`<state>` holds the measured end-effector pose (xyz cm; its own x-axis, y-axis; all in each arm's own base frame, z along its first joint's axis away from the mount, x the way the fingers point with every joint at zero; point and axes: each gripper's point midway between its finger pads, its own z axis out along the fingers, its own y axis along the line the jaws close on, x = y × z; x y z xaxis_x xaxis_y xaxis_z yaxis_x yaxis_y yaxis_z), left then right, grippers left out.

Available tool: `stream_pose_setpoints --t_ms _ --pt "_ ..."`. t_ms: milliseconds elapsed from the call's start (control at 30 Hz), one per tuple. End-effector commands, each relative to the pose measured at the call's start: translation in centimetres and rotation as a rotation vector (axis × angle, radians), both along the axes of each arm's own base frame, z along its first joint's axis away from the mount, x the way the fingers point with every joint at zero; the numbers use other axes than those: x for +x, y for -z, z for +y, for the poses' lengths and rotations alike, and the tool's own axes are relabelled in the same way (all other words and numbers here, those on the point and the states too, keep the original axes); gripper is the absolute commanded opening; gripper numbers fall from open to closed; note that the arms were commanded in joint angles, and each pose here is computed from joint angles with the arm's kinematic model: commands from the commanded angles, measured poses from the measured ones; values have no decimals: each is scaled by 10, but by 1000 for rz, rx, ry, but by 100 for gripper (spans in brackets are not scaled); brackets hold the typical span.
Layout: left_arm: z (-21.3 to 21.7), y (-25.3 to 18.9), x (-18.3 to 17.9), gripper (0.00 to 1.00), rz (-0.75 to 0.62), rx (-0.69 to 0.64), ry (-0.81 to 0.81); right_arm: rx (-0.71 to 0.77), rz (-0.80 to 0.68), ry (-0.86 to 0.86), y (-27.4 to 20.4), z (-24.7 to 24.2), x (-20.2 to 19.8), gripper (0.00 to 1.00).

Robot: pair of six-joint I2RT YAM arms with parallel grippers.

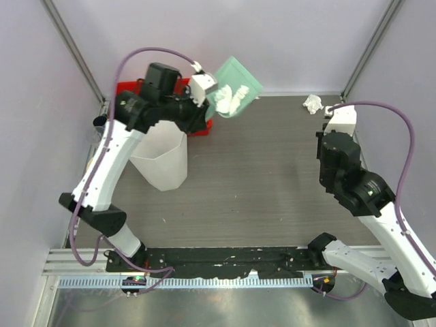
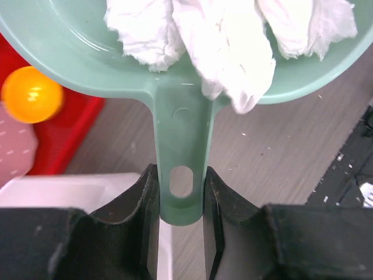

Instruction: Sweep away the paper scraps from the table

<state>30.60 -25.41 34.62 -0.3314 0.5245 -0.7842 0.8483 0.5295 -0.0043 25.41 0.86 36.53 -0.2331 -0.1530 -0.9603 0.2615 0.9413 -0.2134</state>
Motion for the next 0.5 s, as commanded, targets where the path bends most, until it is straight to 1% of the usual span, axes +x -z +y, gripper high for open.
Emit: stream_pose_setpoints --t_ms 0,67,100,167,200,233,267,300,333,433,467 --pt "58 -37 -5 0 -83 25 -157 7 36 -50 12 12 6 1" --pt "84 -42 -4 0 -114 53 -219 -2 59 -60 20 15 9 1" --pt "104 -50 -8 0 -167 91 -269 -3 64 -65 21 16 9 1" --pt "130 -52 -13 0 -215 164 -322 -11 82 -80 27 19 10 1" --pt "145 -62 -22 0 -281 200 -332 -13 87 -86 29 20 10 1" --pt "168 -60 -20 0 -314 291 -402 -17 93 -90 31 21 11 1" --pt "181 -62 -24 0 -341 338 -427 -21 101 -94 34 22 12 1" --pt "192 -64 -27 0 -370 388 -442 -25 108 -99 36 24 13 1" --pt "213 -67 -34 0 -412 484 -463 -26 112 -103 37 25 13 1" --pt "240 -71 -48 0 -475 624 -461 -27 121 -123 42 30 17 1" --pt "252 -72 -50 0 -483 685 -489 -23 128 -136 45 33 18 1"
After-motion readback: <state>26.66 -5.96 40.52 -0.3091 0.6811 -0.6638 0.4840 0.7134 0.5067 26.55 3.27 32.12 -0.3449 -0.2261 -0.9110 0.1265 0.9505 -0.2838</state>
